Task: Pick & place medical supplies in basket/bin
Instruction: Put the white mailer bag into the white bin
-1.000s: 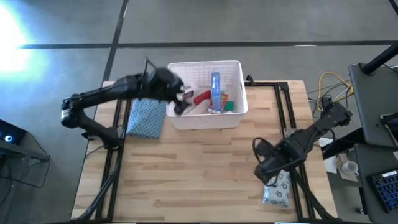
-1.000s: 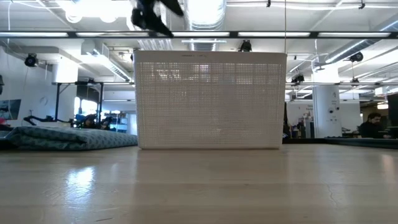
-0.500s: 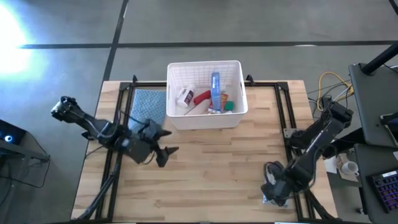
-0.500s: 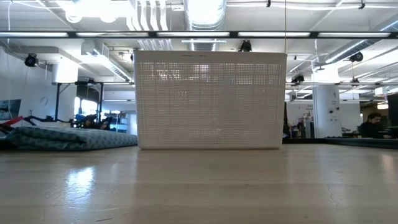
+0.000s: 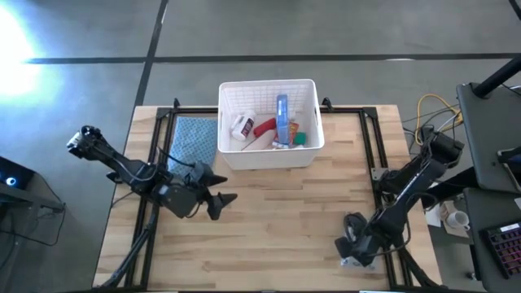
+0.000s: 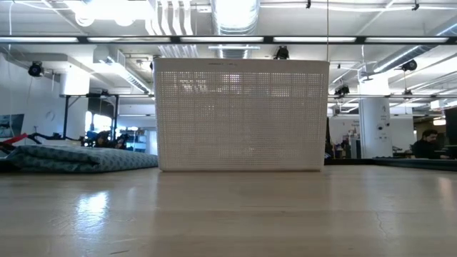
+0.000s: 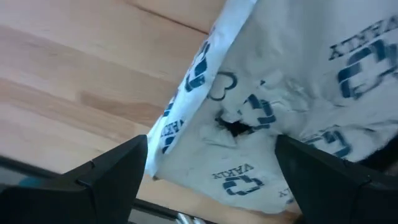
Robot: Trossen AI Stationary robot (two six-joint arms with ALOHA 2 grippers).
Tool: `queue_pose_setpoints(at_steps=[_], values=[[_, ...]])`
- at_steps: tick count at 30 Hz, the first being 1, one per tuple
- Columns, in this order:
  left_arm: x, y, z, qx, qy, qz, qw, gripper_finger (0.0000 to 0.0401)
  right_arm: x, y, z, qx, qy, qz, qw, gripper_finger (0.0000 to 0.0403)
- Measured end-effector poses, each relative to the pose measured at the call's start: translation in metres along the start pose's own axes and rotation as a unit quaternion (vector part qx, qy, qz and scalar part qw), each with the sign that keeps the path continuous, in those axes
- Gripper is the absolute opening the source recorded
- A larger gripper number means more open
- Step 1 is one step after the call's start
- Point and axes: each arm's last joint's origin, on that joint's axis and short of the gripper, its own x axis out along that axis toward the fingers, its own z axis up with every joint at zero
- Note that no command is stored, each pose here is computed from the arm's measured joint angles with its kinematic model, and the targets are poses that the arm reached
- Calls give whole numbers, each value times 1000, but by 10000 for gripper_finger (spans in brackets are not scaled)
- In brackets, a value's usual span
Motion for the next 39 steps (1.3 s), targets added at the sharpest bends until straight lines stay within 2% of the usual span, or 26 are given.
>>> queue_pose_setpoints(at_steps=[4, 8, 10, 13, 18, 21, 23, 26, 31, 35, 39], values=[[0, -1, 1, -2, -1, -1, 1000, 343, -5, 19, 7, -45, -45, 85, 994, 343], [0, -1, 0, -2, -1, -1, 1000, 343, -24, 42, 8, -100, -132, 167, 972, 342], [1, 0, -1, 0, 1, 1, 1000, 343, -39, 49, 4, -122, -153, 201, 960, 340], [4, -1, -3, 4, 4, 5, 1000, 343, -52, 50, 1, -125, -163, 179, 962, 334], [21, -4, -19, 22, 29, 18, 999, 343, -51, 28, 10, -34, -150, 36, 987, 328], [39, -9, -34, 24, 56, 9, 998, 343, -40, 19, 13, -11, -124, 7, 992, 328], [52, -13, -44, 21, 65, 0, 998, 343, -30, 17, 16, -5, -110, 14, 994, 328], [73, -16, -58, 29, 71, 14, 997, 343, -15, 18, 16, 3, -86, 55, 995, 328], [100, -18, -65, 35, 74, 45, 996, 343, 11, 19, 22, 44, -110, 137, 984, 328], [110, -23, -66, 35, 73, 51, 995, 343, 24, 15, 27, 67, -130, 131, 981, 328], [124, -20, -69, 53, 75, 72, 993, 343, 27, 18, 24, 49, -130, 147, 979, 328]])
